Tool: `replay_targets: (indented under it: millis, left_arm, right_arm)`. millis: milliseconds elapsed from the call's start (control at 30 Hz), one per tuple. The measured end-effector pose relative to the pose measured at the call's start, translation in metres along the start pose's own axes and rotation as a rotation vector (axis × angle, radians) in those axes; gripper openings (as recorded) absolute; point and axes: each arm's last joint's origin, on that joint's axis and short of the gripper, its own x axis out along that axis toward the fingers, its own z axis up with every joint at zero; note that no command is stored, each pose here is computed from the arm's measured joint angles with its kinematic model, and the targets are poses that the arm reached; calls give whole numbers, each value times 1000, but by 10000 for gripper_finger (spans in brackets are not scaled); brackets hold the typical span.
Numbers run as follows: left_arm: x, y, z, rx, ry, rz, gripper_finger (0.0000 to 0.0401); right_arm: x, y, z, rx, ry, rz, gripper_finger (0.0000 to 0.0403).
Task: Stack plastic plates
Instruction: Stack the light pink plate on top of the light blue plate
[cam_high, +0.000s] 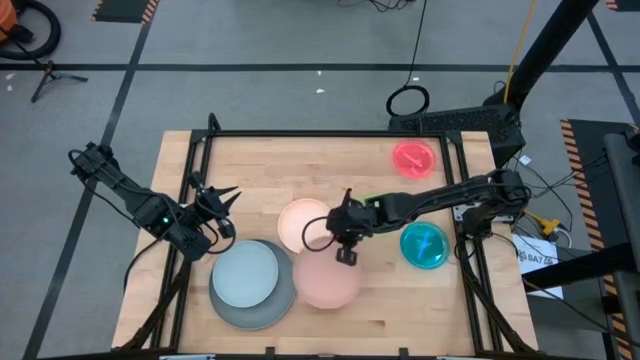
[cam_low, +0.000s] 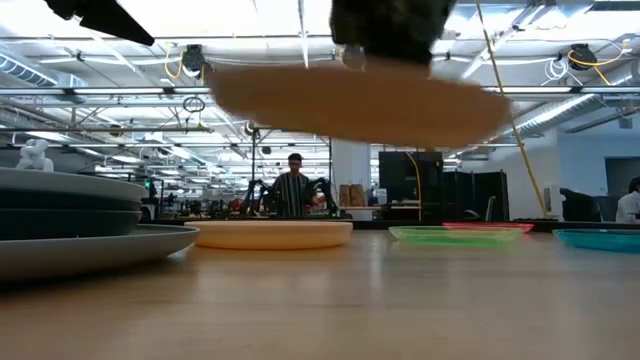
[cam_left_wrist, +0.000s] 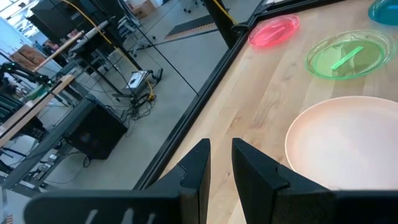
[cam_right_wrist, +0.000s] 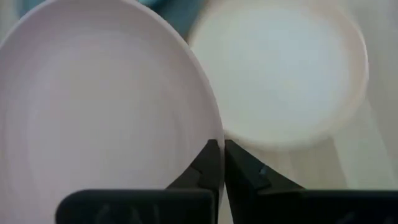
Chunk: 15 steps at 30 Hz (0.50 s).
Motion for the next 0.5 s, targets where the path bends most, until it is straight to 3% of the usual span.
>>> replay_targets:
  millis: [233,500]
  left_arm:
    - [0,0,0,0,0,0,74]
    - [0,0,0,1,0,0,74]
  right_arm:
    - [5,9,24,90,-250,71,3]
    - [31,-3,41,118,-352,56,3]
